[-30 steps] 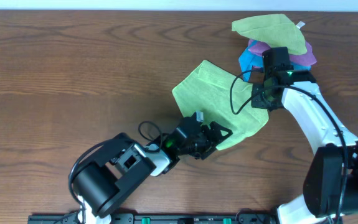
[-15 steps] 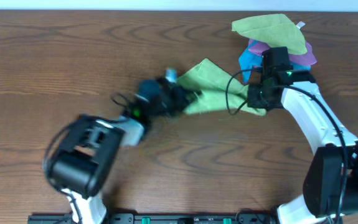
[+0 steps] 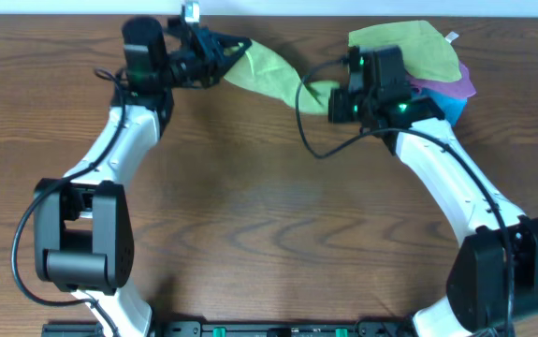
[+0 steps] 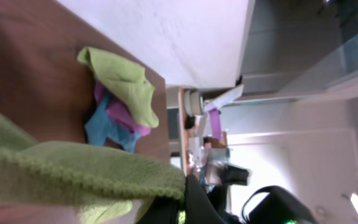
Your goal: Fold the cloth
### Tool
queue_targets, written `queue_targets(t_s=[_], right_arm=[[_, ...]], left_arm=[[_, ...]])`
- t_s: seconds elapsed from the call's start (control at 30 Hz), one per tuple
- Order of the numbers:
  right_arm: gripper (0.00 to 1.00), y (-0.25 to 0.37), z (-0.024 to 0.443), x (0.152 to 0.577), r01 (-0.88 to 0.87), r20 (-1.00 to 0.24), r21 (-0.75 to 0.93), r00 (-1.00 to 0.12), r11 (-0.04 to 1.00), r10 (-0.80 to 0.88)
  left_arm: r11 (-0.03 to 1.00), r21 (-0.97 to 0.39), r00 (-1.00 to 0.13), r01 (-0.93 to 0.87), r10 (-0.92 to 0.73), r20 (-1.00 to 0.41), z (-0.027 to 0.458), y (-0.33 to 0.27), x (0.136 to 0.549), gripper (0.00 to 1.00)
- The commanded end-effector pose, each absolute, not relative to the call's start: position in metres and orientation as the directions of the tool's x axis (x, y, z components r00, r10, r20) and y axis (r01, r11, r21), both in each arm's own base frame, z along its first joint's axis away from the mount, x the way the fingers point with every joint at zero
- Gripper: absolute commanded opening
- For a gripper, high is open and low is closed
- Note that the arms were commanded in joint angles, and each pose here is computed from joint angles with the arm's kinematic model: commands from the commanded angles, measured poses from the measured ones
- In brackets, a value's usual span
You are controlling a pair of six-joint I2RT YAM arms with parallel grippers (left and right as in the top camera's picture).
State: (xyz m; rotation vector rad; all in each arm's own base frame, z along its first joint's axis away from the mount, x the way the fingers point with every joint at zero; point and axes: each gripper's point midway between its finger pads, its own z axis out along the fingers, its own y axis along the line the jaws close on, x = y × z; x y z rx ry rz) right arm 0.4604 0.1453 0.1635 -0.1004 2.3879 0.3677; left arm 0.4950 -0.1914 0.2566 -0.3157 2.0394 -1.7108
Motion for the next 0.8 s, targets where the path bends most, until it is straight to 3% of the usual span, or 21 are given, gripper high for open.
queue_targets(t_s=[0.0,0.1,0.37,0.77], right_arm=[[0.01,0.139,0.199,0.483,-0.151,-0.745,0.222,-0.663,0.963,0.068],[0.01,0.134,0.220,0.501,-0.144,-0.792,0.219,-0.603,0.965,0.090],[0.01,0.127,0.230,0.536,-0.146,-0.810,0.186,-0.582,0.972,0.067],[0.01,0.122,0.241,0.547,-0.164,-0.838,0.111,-0.546,0.980,0.004]], left_arm=[[0.264,-0.927,-0.817,0.266,-0.449,-0.362,0.289,-0.187,0.503,0.06],[0.278,-0.922,-0.794,0.271,-0.477,-0.377,0.293,-0.184,0.513,0.06],[0.306,-0.920,-0.768,0.245,-0.518,-0.377,0.279,-0.168,0.531,0.06],[0.323,-0.912,-0.750,0.253,-0.529,-0.396,0.273,-0.148,0.538,0.06]])
